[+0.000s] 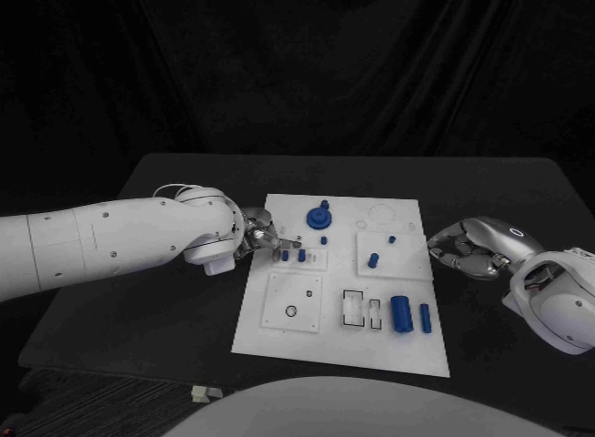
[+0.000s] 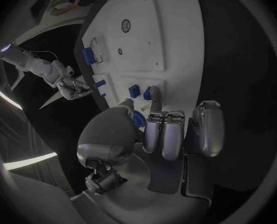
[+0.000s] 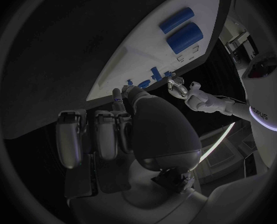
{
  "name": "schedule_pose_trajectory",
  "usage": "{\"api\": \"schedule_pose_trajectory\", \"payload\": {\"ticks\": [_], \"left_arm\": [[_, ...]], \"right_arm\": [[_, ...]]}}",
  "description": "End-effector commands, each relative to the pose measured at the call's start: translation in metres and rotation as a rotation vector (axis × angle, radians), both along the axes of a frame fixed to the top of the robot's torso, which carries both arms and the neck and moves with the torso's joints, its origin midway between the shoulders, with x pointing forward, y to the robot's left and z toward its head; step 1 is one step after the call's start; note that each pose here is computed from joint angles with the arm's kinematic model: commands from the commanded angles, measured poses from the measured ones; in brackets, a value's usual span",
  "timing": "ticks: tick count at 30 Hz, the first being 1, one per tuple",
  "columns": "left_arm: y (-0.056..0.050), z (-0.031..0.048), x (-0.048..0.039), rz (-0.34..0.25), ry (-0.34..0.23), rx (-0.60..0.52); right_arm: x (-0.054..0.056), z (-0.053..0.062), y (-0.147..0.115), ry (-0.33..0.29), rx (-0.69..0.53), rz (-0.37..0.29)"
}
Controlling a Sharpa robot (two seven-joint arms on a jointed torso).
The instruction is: Assemble the parts on the task board
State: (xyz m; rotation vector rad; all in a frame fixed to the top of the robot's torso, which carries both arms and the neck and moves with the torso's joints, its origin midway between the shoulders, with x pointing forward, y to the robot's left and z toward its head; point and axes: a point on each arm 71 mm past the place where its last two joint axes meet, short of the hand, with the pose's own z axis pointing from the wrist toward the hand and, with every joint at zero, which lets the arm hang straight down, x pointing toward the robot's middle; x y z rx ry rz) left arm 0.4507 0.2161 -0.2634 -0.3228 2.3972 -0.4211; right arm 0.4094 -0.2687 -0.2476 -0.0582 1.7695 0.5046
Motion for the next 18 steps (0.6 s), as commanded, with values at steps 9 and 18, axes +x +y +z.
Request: {"api": "schedule_pose_trajectory", "payload": {"ticks": [9, 18], "left_arm": [[-0.004, 0.051, 0.0219, -0.043, -0.26, -0.109], [-0.047, 0.0968, 0.0346, -0.592, -0.757, -0.176]], "right_arm": [[-0.001, 0.001, -0.002, -0.015, 0.008, -0.021], [-0.002, 0.003, -0.002, -0.028, 0.018, -0.017]]}}
